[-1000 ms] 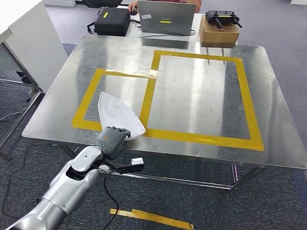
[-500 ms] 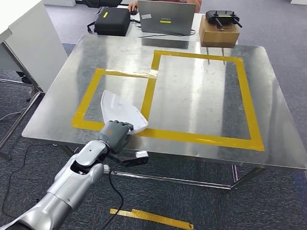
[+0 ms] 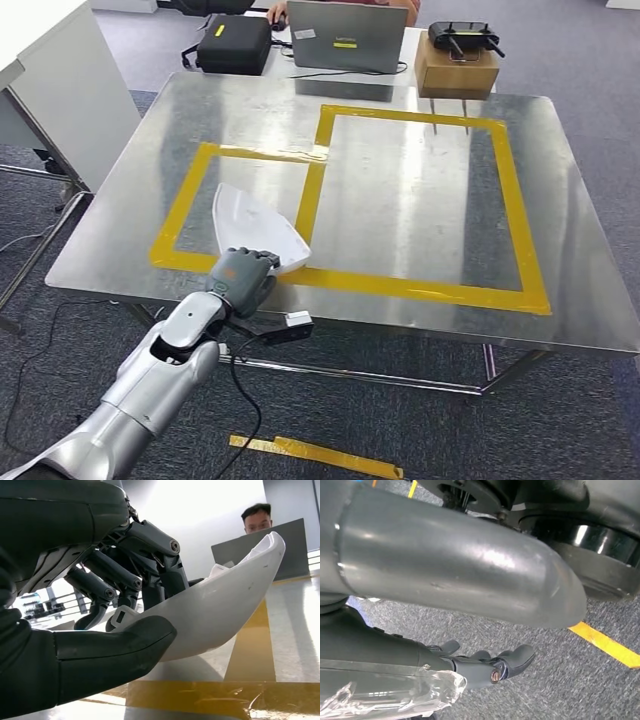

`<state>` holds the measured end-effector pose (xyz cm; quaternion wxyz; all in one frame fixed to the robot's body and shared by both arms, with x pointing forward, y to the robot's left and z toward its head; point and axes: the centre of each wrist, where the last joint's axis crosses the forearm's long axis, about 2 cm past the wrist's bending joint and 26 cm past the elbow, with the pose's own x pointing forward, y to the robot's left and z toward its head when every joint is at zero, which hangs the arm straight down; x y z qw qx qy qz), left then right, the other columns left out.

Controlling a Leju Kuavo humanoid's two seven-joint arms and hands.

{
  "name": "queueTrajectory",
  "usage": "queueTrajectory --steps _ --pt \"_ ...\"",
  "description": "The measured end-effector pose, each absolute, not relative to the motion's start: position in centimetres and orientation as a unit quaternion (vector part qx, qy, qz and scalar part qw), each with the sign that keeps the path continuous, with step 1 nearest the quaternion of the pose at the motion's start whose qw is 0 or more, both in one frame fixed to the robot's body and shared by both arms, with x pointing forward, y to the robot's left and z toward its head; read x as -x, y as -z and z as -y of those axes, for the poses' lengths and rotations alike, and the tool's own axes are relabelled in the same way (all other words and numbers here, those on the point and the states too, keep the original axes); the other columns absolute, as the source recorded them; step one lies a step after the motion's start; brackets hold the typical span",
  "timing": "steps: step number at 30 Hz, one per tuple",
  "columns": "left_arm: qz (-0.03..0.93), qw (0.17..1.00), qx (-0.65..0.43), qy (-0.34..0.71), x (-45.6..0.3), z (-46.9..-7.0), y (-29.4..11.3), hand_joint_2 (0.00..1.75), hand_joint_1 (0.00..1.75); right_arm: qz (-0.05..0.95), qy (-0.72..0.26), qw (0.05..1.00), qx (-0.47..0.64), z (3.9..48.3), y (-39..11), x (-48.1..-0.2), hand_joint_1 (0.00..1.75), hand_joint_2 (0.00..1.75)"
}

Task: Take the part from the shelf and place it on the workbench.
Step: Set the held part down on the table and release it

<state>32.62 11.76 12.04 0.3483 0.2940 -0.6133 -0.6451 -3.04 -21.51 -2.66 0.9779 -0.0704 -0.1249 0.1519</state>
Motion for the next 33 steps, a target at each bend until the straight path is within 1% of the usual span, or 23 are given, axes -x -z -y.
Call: queueTrajectory --steps 2,11,15,28,33 --pt "0.613 0.348 -0.295 0.645 -32.62 -11.76 -12.04 1.75 0.00 0.126 -0.151 0.978 0.074 21.56 2.60 3.02 0.00 0.00" --pt "0.615 0.354 -0.297 0.639 -32.66 -11.78 -12.09 1.75 0.00 0.132 -0.157 0.974 0.093 21.31 2.51 2.77 0.00 0.00" --pt "0.615 0.356 -0.296 0.639 -32.65 -11.73 -12.11 0.00 0.00 0.132 -0.160 0.974 0.095 21.24 2.49 2.67 0.00 0.00" --pt "0.607 0.365 -0.301 0.639 -32.66 -11.85 -12.12 0.00 0.00 0.134 -0.162 0.973 0.098 21.28 2.46 2.64 0.00 0.00" --pt "0.622 0.384 -0.301 0.612 -32.77 -12.18 -12.89 0.00 0.00 0.139 -0.164 0.972 0.094 21.27 2.52 2.37 0.00 0.00"
